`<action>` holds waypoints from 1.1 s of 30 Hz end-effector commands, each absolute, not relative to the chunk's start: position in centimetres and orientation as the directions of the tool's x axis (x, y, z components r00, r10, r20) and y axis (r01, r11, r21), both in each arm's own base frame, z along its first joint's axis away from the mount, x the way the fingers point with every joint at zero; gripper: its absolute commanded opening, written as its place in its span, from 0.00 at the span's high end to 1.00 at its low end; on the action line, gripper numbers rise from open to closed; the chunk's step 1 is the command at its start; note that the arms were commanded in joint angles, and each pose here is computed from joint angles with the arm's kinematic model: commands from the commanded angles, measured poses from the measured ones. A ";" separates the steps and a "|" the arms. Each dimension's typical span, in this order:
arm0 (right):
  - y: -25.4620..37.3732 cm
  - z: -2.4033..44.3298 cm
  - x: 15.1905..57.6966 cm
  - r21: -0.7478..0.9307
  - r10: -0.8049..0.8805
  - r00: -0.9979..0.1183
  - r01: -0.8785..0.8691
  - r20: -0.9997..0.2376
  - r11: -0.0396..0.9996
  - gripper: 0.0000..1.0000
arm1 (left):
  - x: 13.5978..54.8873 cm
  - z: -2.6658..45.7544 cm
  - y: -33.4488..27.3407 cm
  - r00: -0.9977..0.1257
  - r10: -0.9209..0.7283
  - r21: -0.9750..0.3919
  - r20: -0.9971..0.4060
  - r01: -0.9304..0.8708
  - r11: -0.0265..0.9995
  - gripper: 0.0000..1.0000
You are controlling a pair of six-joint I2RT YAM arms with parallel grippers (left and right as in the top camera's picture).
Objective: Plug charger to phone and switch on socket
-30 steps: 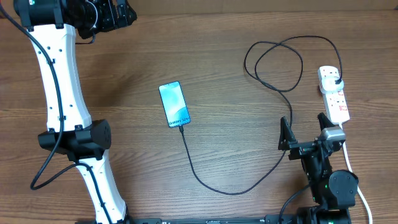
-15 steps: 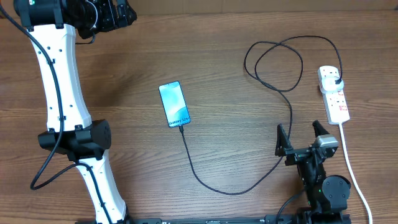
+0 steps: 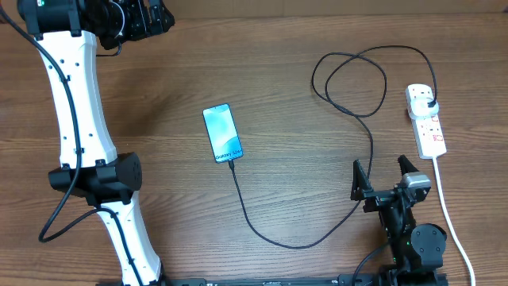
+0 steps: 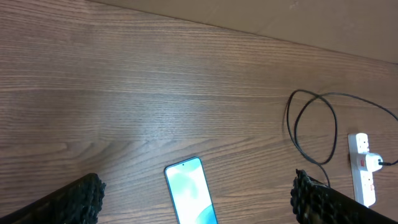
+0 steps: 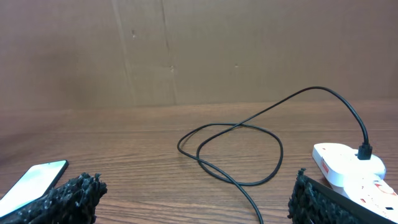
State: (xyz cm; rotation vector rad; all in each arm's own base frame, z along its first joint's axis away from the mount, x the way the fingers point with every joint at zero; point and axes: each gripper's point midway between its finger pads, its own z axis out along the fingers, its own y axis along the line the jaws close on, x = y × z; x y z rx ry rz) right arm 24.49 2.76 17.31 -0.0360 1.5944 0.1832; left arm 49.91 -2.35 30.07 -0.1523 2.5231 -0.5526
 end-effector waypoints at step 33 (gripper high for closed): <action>3.0 17.1 24.5 0.101 0.097 -0.032 -0.145 -0.995 0.984 0.00 | 48.9 30.6 -4.7 -0.856 -0.170 -0.408 -0.489 0.053 0.911 0.00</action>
